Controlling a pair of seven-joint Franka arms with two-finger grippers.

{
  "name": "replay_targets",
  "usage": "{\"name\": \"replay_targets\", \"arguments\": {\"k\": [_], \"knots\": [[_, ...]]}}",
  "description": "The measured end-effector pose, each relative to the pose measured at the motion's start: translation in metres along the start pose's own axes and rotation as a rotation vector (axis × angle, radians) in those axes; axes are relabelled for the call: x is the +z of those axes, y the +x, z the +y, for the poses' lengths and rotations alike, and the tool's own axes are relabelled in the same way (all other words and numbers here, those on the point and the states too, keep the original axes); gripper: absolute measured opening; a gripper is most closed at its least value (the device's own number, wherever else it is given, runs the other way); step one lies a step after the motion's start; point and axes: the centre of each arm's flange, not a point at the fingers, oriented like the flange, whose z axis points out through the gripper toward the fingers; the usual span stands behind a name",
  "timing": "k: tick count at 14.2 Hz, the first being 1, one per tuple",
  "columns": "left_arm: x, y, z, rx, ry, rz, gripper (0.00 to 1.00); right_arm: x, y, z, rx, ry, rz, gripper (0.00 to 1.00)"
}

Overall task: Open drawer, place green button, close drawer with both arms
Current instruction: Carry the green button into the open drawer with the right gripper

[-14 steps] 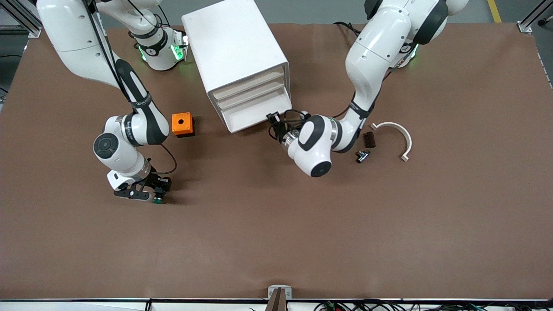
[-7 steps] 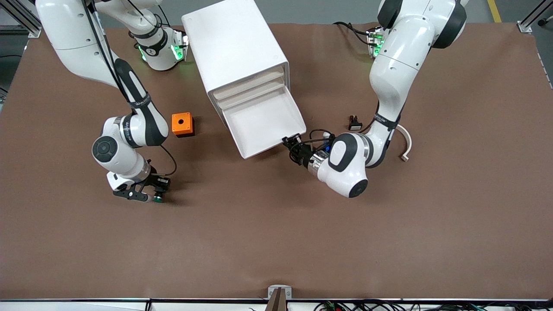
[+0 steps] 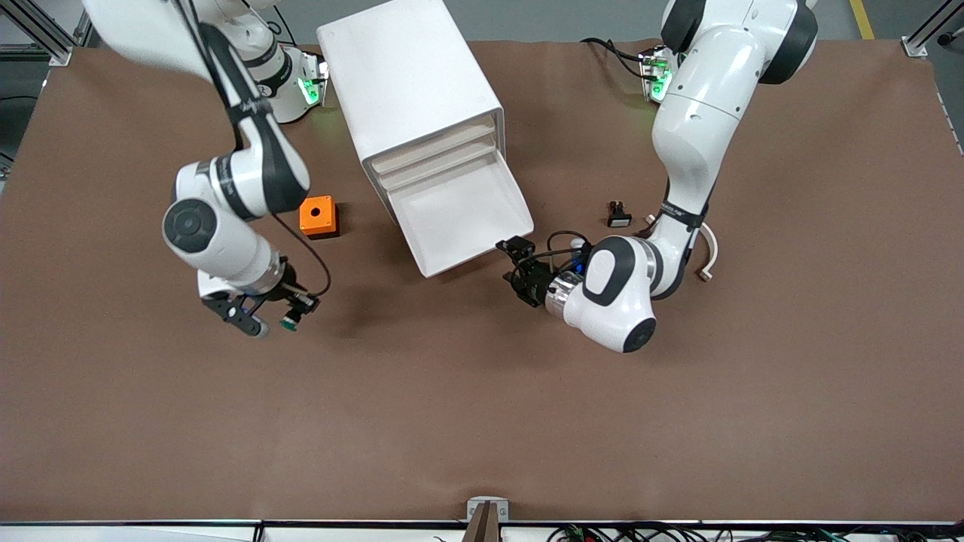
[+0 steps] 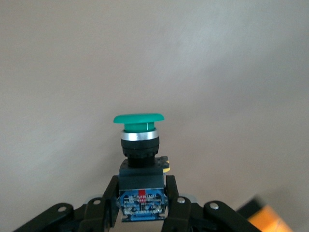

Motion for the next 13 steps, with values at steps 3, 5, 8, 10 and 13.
{"name": "replay_targets", "arguments": {"k": [3, 5, 8, 10, 13], "knots": [[-0.030, 0.003, 0.004, 0.060, -0.092, 0.045, 1.00, -0.017, -0.070, -0.038, 0.139, 0.018, 0.002, 0.41], [-0.051, 0.004, 0.001, 0.117, -0.139, 0.060, 1.00, -0.011, -0.115, -0.057, 0.231, 0.012, -0.005, 0.41], [-0.083, 0.002, -0.013, 0.159, -0.210, 0.081, 1.00, -0.010, -0.173, -0.079, 0.313, 0.018, -0.009, 0.41], [-0.104, -0.001, -0.027, 0.203, -0.262, 0.106, 1.00, -0.010, -0.202, -0.093, 0.347, 0.024, -0.012, 0.41], [-0.137, -0.006, -0.056, 0.353, -0.340, 0.161, 1.00, 0.001, -0.235, -0.113, 0.384, 0.020, -0.016, 0.41]]}}
